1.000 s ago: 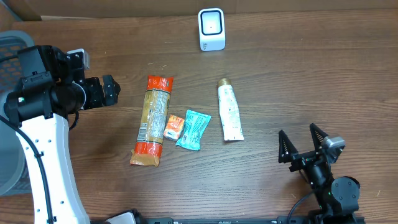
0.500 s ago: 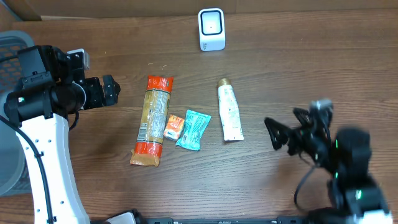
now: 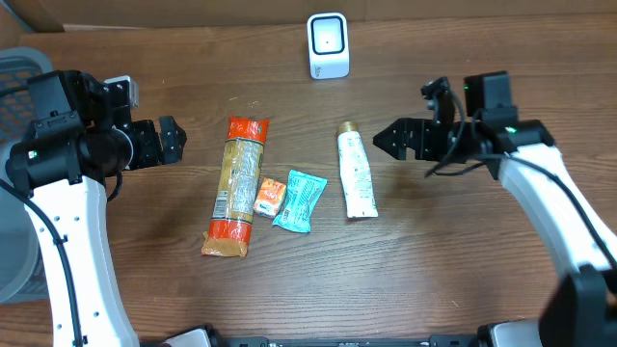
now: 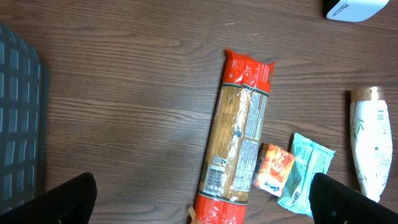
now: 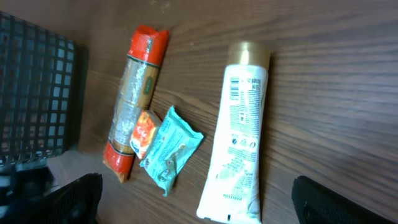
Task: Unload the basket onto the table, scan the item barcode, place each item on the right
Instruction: 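Move the right gripper over the white gold-capped tube, then grasp the white tube with the right gripper and lift it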
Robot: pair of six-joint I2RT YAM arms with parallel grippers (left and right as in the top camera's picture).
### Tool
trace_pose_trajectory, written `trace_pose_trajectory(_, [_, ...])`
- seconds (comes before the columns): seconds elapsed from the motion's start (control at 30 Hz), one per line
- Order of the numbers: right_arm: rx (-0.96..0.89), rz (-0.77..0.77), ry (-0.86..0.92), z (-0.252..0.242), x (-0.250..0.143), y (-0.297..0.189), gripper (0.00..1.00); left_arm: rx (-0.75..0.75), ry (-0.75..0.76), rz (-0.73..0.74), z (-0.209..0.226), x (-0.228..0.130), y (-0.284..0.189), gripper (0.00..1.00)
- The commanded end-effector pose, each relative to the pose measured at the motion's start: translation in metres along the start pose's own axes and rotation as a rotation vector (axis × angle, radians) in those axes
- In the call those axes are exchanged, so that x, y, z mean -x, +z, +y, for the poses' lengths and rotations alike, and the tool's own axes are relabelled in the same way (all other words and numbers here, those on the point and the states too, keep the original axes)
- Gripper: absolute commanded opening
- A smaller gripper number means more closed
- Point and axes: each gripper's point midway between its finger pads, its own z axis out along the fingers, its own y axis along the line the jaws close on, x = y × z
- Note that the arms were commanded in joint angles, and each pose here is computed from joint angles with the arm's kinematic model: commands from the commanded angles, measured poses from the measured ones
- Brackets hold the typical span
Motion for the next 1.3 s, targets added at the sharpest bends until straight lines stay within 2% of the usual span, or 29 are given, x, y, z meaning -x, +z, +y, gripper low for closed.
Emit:
trace_pose_trajectory(0.0, [0.066,0.044,0.014,-0.001,-0.001,0.018,0.97,-0.01,0.035,-0.037,-0.005,0.007,-0.01,1.0])
trace_pose_trajectory(0.13, [0.057,0.105,0.069,-0.023,-0.011,0.042,0.92,-0.011,0.035,-0.037,-0.005,0.007,-0.01,1.0])
trace_pose_trajectory(0.47, [0.059,0.167,0.113,-0.044,-0.025,0.077,0.66,-0.011,0.035,-0.037,-0.005,0.007,-0.01,1.0])
trace_pose_trajectory(0.7, [0.044,0.215,0.135,-0.042,-0.04,0.114,0.65,-0.011,0.035,-0.037,-0.005,0.007,-0.01,1.0])
trace_pose_trajectory(0.77, [0.034,0.214,0.154,-0.039,-0.04,0.118,0.61,-0.011,0.035,-0.037,-0.005,0.007,-0.01,1.0])
trace_pose_trajectory(0.8, [0.022,0.21,0.176,-0.04,-0.039,0.119,0.58,-0.011,0.035,-0.037,-0.005,0.007,-0.01,1.0])
trace_pose_trajectory(0.87, [0.003,0.202,0.211,-0.042,-0.038,0.12,0.36,-0.011,0.035,-0.037,-0.005,0.007,-0.01,1.0])
trace_pose_trajectory(0.93, [-0.03,0.197,0.241,-0.047,-0.038,0.12,0.19,-0.01,0.035,-0.037,-0.005,0.007,-0.01,1.0])
trace_pose_trajectory(1.03, [-0.039,0.193,0.253,-0.049,-0.038,0.12,0.06,-0.011,0.035,-0.037,-0.005,0.007,-0.01,1.0])
trace_pose_trajectory(1.07, [-0.039,0.192,0.252,-0.049,-0.037,0.12,0.04,-0.011,0.035,-0.037,-0.005,0.007,-0.01,1.0])
trace_pose_trajectory(1.17, [-0.055,0.172,0.238,-0.046,-0.031,0.115,0.04,-0.011,0.035,-0.037,-0.005,0.007,-0.01,1.0])
trace_pose_trajectory(1.27, [-0.154,0.134,0.201,-0.045,-0.019,0.096,0.04,-0.011,0.035,-0.037,-0.005,0.007,-0.01,1.0])
